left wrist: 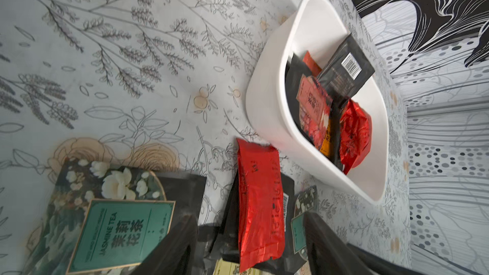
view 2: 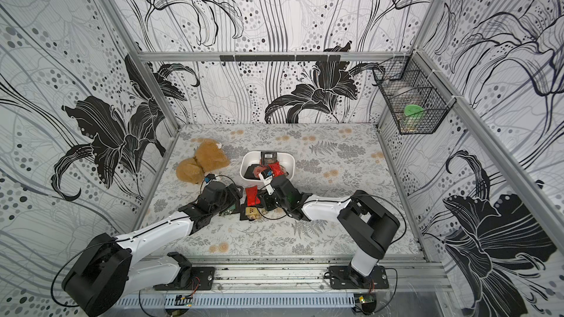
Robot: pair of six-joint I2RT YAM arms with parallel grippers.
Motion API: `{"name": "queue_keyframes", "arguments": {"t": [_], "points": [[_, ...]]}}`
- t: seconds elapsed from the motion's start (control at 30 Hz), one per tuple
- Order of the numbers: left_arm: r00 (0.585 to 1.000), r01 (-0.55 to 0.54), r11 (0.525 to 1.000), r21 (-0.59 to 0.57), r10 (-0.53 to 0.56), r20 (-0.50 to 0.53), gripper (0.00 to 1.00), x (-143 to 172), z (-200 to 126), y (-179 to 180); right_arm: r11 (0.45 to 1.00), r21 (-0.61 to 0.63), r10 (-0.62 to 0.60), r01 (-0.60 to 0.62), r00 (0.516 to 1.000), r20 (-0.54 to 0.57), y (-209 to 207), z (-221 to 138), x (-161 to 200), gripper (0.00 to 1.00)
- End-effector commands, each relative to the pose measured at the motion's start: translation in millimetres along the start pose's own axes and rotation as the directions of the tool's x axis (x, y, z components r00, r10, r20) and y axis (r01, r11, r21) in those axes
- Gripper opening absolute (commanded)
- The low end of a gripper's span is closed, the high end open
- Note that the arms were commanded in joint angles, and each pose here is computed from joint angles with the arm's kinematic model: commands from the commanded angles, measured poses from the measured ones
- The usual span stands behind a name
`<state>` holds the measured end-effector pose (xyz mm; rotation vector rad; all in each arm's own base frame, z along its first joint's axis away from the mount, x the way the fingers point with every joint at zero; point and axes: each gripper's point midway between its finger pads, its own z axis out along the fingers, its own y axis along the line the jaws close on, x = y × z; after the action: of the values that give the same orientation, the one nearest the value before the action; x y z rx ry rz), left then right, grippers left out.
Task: Put the tea bags into the storage box
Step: Pick up the tea bag from the center of the board.
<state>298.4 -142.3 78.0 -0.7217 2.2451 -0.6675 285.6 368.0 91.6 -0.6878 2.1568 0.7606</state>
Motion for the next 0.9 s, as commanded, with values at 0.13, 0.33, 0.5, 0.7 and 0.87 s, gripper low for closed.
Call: {"name": "queue_keyframes", "arguments": {"t": [0.13,0.33,0.5,0.7,0.87], "points": [[0.998,0.048,0.988,0.148,-0.043,-0.041,0.65,13,8,-21,0.999,0.043,0.027,-0.021,0.991,-0.133,-10,25,27,0.29],[0.996,0.049,0.983,0.174,-0.034,-0.086,0.57,25,24,-28,0.996,0.087,0.035,-0.022,0.988,-0.152,-18,32,31,0.28],[0.996,0.047,0.987,0.151,-0.033,-0.088,0.54,27,32,-26,0.996,0.082,0.039,-0.026,0.986,-0.16,-17,35,33,0.27],[0.995,0.053,0.986,0.157,-0.038,-0.092,0.51,28,37,-28,0.997,0.071,0.038,-0.027,0.986,-0.165,-15,34,33,0.28],[0.993,0.054,0.985,0.166,-0.035,-0.117,0.48,33,42,-32,0.998,0.061,0.038,-0.028,0.985,-0.166,-13,35,34,0.28]]}}
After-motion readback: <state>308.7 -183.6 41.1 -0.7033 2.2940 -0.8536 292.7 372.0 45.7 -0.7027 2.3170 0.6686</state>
